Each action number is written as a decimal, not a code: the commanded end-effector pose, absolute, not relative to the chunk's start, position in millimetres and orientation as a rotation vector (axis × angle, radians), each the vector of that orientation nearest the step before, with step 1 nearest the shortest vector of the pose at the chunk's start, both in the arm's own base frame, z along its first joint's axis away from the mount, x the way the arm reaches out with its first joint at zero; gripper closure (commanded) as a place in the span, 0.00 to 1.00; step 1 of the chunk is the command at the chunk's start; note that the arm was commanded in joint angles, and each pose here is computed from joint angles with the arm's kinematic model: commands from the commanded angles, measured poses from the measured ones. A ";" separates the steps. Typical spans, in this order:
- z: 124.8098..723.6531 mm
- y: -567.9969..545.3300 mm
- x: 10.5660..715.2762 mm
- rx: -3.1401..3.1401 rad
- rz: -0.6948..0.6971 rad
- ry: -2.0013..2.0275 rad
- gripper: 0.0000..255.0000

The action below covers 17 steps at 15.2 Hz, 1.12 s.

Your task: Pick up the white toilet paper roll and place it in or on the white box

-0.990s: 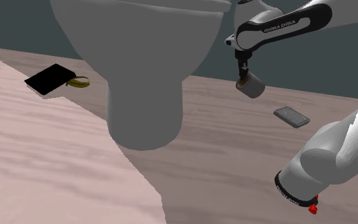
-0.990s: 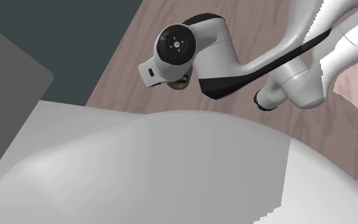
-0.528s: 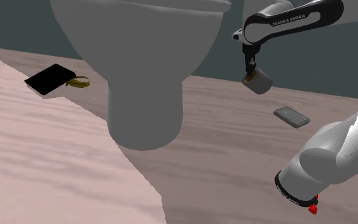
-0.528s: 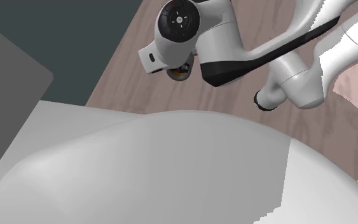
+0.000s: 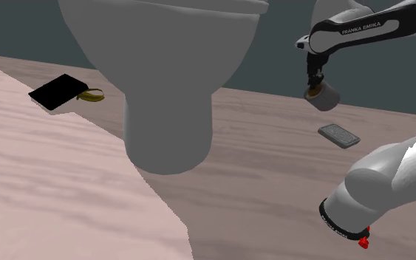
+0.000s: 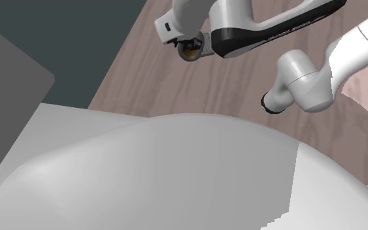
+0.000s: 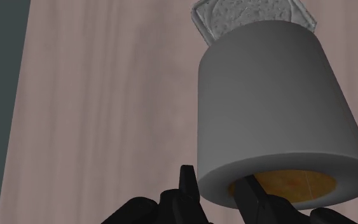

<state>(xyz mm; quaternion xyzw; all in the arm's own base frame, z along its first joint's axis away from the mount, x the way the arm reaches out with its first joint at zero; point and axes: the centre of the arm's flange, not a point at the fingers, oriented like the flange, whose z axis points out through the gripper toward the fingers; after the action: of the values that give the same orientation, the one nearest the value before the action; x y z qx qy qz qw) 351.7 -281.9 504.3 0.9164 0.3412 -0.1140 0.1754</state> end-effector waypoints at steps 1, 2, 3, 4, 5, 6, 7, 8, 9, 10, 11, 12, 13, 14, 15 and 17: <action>507.1 -303.0 334.8 2.595 -0.322 0.968 1.00; 507.8 -312.8 326.0 2.595 -0.322 0.968 1.00; 508.5 -322.6 317.2 2.595 -0.322 0.968 1.00; 509.1 -332.4 308.5 2.595 -0.322 0.968 1.00; 509.8 -342.3 299.7 2.595 -0.322 0.968 1.00; 510.5 -352.1 290.9 2.595 -0.322 0.968 1.00; 511.2 -361.9 282.1 2.595 -0.322 0.968 1.00; 511.9 -371.7 273.3 2.595 -0.322 0.968 1.00; 512.6 -381.5 264.5 2.595 -0.322 0.968 1.00; 513.3 -391.4 255.7 2.595 -0.322 0.968 1.00; 514.0 -401.2 246.9 2.595 -0.322 0.968 1.00; 514.5 -407.6 241.2 2.595 -0.322 0.968 1.00; 509.2 -407.6 241.2 2.595 -0.322 0.968 1.00; 503.9 -407.6 241.2 2.595 -0.322 0.968 1.00; 498.6 -407.6 241.2 2.595 -0.322 0.968 1.00; 488.1 -407.6 241.2 2.595 -0.322 0.968 1.00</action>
<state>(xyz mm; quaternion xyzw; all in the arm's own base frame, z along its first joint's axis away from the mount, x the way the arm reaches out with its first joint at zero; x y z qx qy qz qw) 240.5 -407.2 492.6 0.9163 0.3416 -0.1140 0.1754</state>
